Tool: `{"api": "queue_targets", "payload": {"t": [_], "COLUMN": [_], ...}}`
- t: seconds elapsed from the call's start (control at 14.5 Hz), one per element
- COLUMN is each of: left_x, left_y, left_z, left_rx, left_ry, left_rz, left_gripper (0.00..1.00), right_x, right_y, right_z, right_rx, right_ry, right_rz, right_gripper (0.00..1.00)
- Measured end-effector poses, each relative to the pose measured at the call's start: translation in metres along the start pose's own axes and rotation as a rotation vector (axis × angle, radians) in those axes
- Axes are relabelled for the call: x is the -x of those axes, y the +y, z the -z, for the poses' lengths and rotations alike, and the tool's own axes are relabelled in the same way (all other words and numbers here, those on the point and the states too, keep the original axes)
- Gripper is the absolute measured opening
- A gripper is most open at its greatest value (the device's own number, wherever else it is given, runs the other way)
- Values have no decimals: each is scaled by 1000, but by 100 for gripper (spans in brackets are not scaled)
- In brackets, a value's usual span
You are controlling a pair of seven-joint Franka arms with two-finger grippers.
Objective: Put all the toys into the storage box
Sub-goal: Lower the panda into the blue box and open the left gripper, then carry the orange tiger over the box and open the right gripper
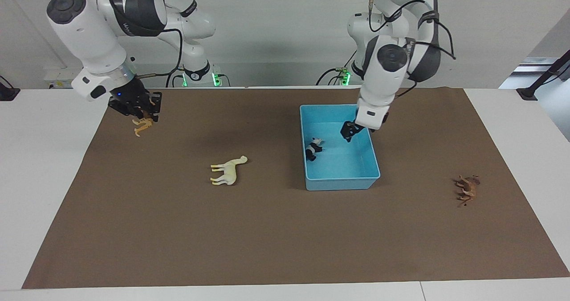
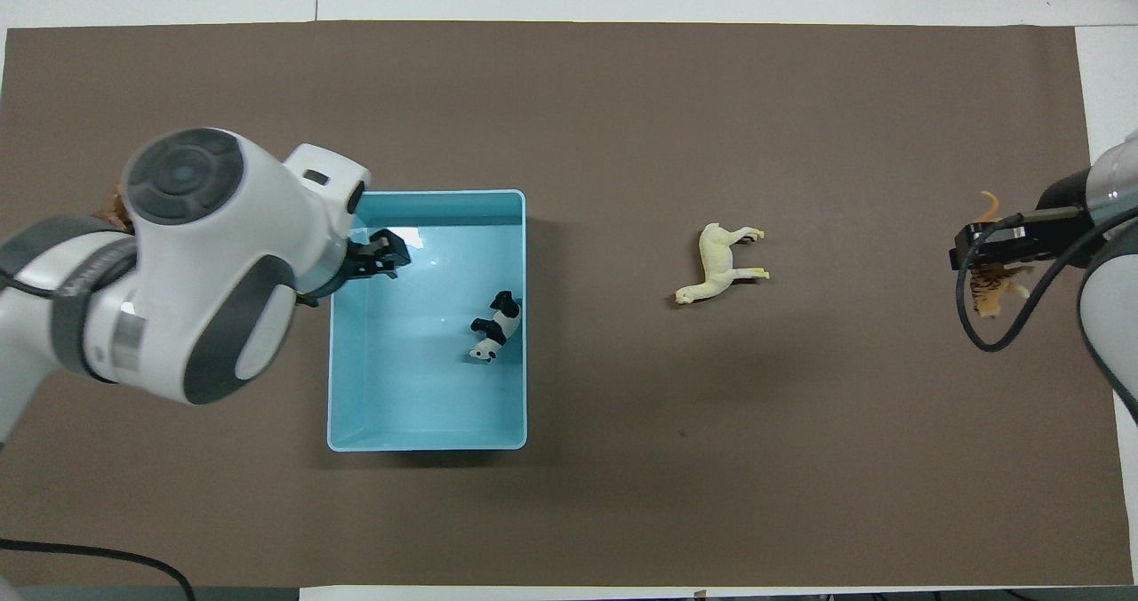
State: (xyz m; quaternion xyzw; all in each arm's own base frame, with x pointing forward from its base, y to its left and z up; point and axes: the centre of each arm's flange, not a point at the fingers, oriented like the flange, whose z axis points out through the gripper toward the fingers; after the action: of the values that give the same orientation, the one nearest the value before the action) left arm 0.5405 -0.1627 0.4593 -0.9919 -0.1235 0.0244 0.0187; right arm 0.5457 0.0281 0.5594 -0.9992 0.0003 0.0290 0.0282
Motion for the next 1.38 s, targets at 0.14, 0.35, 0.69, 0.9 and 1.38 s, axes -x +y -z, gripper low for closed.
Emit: {"api": "queue_targets", "payload": {"t": [0.14, 0.35, 0.69, 0.9, 1.38], "left_x": [-40, -80, -147, -196, -218], "left_y": [-78, -184, -268, -281, -270], "left_z": [6, 0, -45, -79, -137], "left_rx": [9, 15, -54, -35, -7], "left_ry": [11, 52, 147, 218, 231], "left_rz": [-67, -152, -203, -201, -214], "left_gripper": [100, 100, 100, 100, 100], "right_x": [8, 46, 102, 92, 62], "right_y": [-78, -221, -436, -481, -486], "right_z": [8, 15, -44, -134, -181], "right_rx": [-3, -83, -183, -172, -220], "right_ry": [16, 61, 132, 133, 207], "right_rz": [-74, -129, -176, -158, -165], "right_gripper": [33, 33, 33, 33, 33]}}
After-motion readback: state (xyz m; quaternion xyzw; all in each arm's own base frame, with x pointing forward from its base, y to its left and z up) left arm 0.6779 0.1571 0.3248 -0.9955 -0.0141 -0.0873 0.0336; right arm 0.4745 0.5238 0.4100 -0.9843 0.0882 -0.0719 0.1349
